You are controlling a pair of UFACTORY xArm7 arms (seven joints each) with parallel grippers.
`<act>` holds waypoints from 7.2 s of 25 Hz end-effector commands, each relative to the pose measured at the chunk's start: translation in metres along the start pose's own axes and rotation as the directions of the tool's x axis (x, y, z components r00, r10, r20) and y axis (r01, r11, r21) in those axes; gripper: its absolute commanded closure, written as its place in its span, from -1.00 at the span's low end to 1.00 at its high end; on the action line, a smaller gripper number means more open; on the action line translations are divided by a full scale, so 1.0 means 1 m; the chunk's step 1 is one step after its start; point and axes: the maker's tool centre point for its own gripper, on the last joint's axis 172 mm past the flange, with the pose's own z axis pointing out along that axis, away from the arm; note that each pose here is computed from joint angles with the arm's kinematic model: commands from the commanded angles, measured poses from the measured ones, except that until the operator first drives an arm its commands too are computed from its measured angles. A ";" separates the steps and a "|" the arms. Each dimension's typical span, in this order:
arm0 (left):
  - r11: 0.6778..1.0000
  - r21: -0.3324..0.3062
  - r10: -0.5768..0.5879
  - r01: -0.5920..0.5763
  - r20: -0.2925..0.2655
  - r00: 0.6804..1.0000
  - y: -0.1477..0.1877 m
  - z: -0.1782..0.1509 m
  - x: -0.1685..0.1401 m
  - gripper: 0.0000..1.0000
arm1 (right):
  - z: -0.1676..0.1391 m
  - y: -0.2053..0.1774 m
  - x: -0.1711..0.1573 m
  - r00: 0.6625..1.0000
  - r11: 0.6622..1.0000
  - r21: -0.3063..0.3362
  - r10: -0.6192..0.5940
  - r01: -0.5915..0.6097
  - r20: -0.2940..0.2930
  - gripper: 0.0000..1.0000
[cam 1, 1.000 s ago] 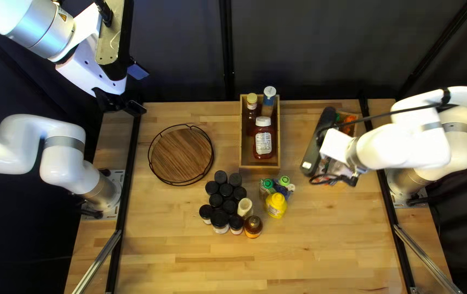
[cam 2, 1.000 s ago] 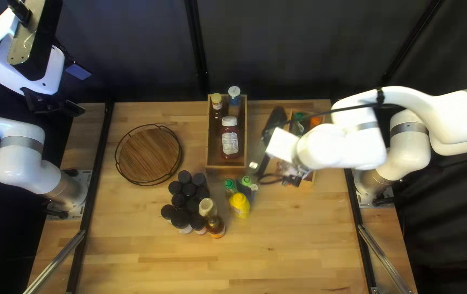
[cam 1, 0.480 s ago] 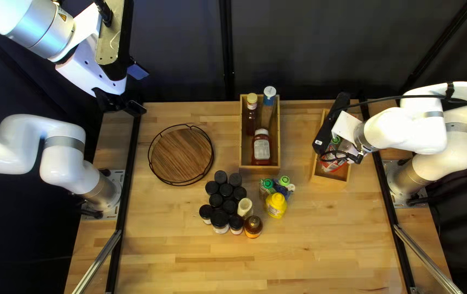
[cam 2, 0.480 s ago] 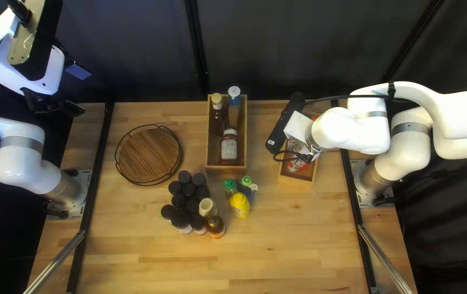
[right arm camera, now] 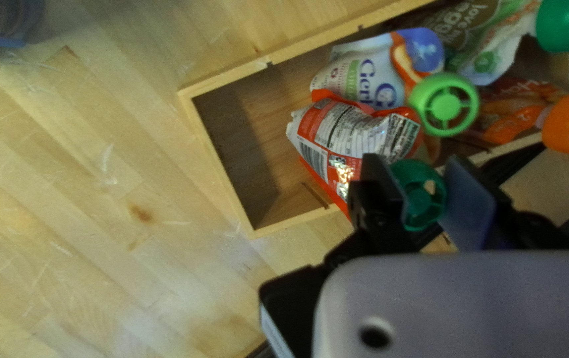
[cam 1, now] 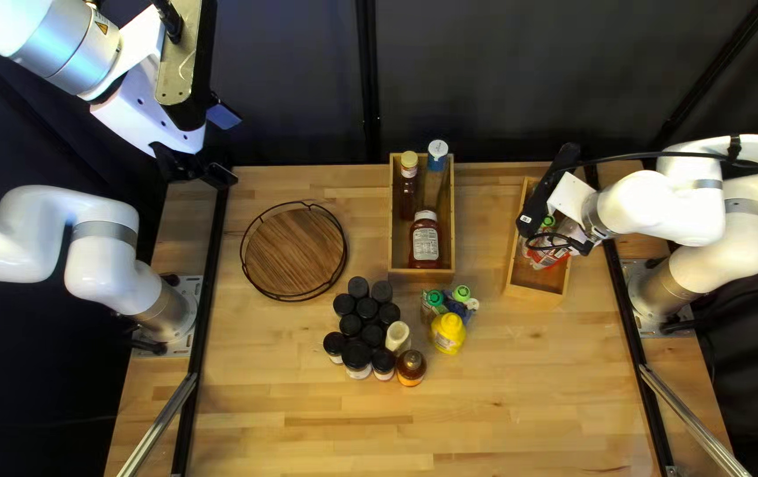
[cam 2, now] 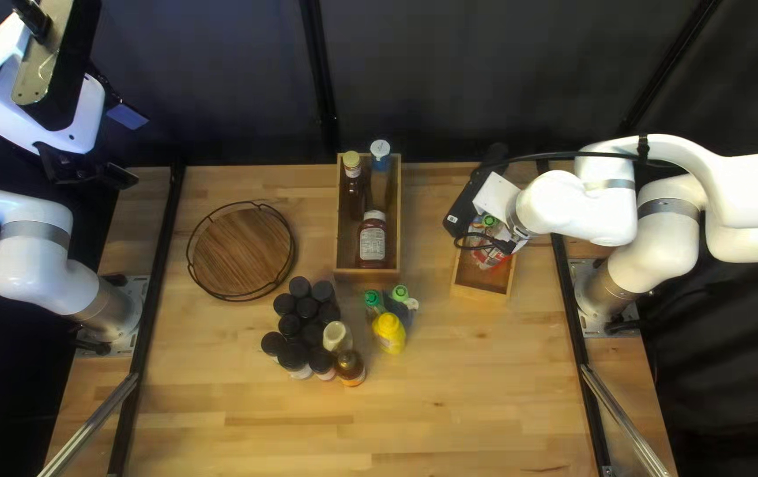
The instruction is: Separate condiments, baby food and spices and place it in 3 different racks/containers
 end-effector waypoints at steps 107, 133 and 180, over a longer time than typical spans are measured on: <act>1.000 0.000 0.000 0.000 0.000 1.000 0.000 0.000 0.000 -1.00 | 0.003 -0.034 0.024 0.976 0.969 0.114 -0.213 0.217 -0.051 -0.32; 1.000 0.000 0.000 0.000 0.000 1.000 0.000 0.000 0.000 -1.00 | -0.082 -0.190 0.093 0.978 0.953 0.229 -0.208 0.200 0.012 -1.00; 1.000 0.000 0.000 0.000 0.000 1.000 0.000 0.000 0.000 -1.00 | -0.116 -0.167 0.112 0.994 0.976 0.188 -0.106 0.108 -0.018 1.00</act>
